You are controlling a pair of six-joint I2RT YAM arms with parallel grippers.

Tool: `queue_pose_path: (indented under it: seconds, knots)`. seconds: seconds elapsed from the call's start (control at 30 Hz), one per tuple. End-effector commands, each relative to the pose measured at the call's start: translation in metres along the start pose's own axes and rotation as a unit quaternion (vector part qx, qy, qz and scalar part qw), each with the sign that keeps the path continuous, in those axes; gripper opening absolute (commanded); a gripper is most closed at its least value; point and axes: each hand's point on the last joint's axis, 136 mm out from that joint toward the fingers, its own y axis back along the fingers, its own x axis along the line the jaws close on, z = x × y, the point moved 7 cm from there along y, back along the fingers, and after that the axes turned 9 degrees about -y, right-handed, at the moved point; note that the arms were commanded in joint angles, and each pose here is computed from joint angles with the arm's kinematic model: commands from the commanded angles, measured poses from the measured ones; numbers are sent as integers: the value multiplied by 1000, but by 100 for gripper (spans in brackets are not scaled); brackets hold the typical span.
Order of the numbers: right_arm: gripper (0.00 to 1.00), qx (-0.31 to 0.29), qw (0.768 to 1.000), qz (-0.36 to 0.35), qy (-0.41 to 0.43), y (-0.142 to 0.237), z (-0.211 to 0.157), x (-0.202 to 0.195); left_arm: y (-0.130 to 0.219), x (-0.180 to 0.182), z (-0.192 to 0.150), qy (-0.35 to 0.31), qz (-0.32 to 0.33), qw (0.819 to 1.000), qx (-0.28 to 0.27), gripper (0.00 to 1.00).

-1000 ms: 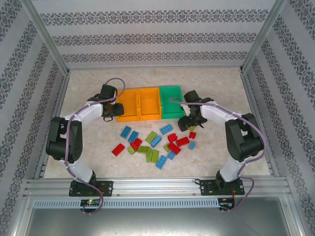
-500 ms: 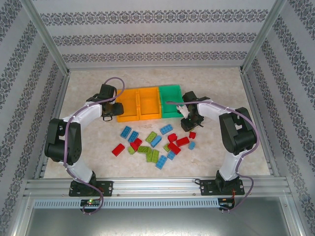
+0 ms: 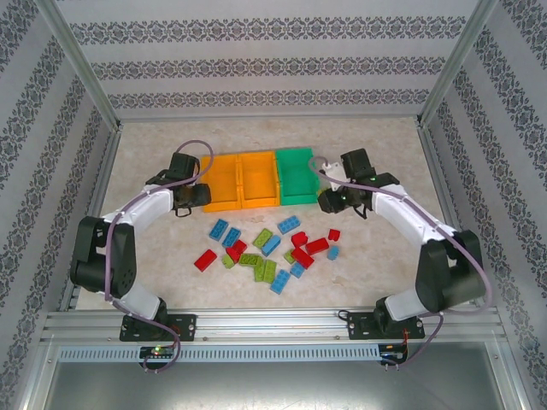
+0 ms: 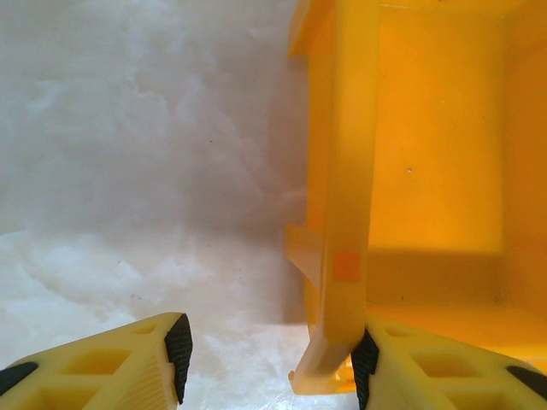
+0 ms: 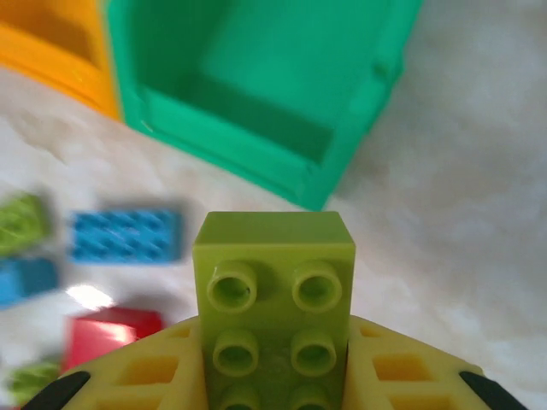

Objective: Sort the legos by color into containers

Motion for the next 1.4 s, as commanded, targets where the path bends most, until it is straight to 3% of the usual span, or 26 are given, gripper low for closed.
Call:
queue_pose_path:
  seconds: [0.0, 0.1, 0.27, 0.37, 0.5, 0.73, 1.03, 1.27, 1.37]
  knots:
    - [25, -69, 988, 132, -41, 19, 37, 32, 15, 0, 8, 11, 7, 999, -49, 55]
    - [25, -92, 972, 200, -84, 14, 67, 55, 21, 1, 6, 18, 8, 998, -64, 58]
    - [24, -49, 967, 224, -113, -29, 103, 102, 25, 3, 0, 23, 10, 998, -62, 62]
    - [25, -14, 971, 195, -139, -63, 113, 118, 28, 4, -3, 23, 9, 998, -60, 64]
    - [25, 19, 963, 143, -228, -109, 121, 108, 29, 2, -9, 18, 0, 999, -49, 64]
    - [30, 55, 957, 86, -271, -151, 118, 100, 33, -14, -22, -22, -19, 999, -29, 64]
    - [41, 93, 955, 44, -280, -174, 102, 94, 23, -50, -59, -91, -60, 994, 24, 62]
    - [55, 87, 955, 64, -276, -171, 105, 99, 12, -57, -78, -113, -61, 989, 67, 61]
    - [56, 75, 957, 77, -270, -162, 112, 106, 6, -55, -82, -109, -50, 990, 80, 60]
